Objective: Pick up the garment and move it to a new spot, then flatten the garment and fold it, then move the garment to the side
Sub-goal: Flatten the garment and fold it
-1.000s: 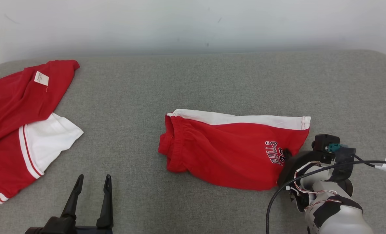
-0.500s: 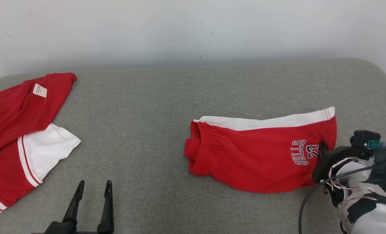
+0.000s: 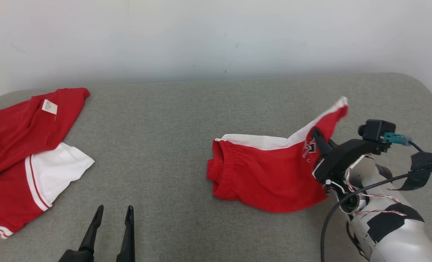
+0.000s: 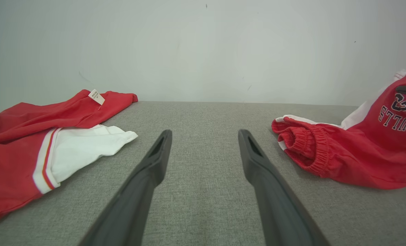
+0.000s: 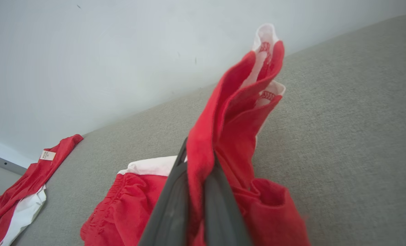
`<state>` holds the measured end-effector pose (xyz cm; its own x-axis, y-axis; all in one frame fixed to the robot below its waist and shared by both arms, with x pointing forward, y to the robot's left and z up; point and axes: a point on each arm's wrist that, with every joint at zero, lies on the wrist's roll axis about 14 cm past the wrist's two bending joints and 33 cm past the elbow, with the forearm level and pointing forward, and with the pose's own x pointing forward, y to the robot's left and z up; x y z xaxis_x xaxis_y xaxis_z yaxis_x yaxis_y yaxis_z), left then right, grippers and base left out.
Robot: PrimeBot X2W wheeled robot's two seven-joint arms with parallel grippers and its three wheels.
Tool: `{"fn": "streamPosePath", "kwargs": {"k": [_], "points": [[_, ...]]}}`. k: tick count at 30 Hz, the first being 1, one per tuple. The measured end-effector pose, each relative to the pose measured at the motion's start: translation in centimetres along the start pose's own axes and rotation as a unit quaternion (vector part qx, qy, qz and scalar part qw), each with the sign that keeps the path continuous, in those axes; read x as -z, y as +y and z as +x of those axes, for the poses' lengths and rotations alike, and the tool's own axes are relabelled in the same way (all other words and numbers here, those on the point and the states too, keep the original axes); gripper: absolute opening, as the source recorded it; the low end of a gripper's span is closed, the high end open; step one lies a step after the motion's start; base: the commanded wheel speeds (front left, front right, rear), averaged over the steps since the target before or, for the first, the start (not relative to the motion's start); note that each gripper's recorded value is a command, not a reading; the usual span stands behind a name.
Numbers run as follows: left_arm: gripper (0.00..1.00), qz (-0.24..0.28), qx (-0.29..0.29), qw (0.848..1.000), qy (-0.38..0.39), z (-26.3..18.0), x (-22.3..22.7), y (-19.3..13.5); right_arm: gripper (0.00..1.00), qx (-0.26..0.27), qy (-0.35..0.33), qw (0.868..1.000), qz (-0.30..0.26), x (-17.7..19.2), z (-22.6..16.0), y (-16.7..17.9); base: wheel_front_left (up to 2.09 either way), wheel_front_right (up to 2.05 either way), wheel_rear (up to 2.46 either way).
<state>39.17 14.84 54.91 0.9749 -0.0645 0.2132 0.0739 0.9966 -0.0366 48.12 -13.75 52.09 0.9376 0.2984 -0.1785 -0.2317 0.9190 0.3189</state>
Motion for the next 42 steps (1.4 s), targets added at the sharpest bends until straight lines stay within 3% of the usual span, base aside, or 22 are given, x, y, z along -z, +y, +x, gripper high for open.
{"fn": "streamPosePath", "kwargs": {"k": [12, 27, 28, 29, 30, 38, 42], "points": [[1.0, 0.002, -0.023, 1.0, 0.005, -1.2, 0.0, 1.4, 0.0, -0.112, 0.031, 0.993, 0.011, 1.9, 1.8, 8.2, 0.0, 0.0, 0.0], [1.0, -0.003, -0.037, 0.999, 0.013, -1.3, 0.4, 2.0, 0.0, -0.129, 0.116, 0.985, 0.006, 7.2, 3.1, 11.0, 0.0, 0.0, 0.0], [1.0, -0.003, -0.038, 0.999, 0.013, -1.4, 0.5, 2.0, 0.35, -0.128, 0.117, 0.985, 0.005, 7.3, 3.1, 11.0, 0.0, 0.0, 0.0], [1.0, -0.004, -0.039, 0.999, 0.013, -1.4, 0.5, 2.0, 0.93, -0.128, 0.116, 0.985, 0.003, 7.2, 3.2, 11.0, 0.0, 0.0, 0.0], [1.0, -0.004, -0.04, 0.999, 0.013, -1.5, 0.4, 2.1, 1.0, -0.128, 0.112, 0.985, 0.004, 7.1, 3.2, 11.1, 0.0, 0.0, 0.0], [1.0, -0.003, -0.044, 0.999, 0.008, -1.5, 0.1, 2.4, 1.0, -0.152, 0.023, 0.988, 0.017, 2.9, 2.9, 12.3, 0.0, 0.0, 0.0], [1.0, -0.004, -0.041, 0.999, 0.012, -1.6, 0.4, 2.2, 1.0, -0.145, -0.031, 0.989, 0.021, 0.1, 2.4, 10.7, 0.0, 0.0, 0.0]]}}
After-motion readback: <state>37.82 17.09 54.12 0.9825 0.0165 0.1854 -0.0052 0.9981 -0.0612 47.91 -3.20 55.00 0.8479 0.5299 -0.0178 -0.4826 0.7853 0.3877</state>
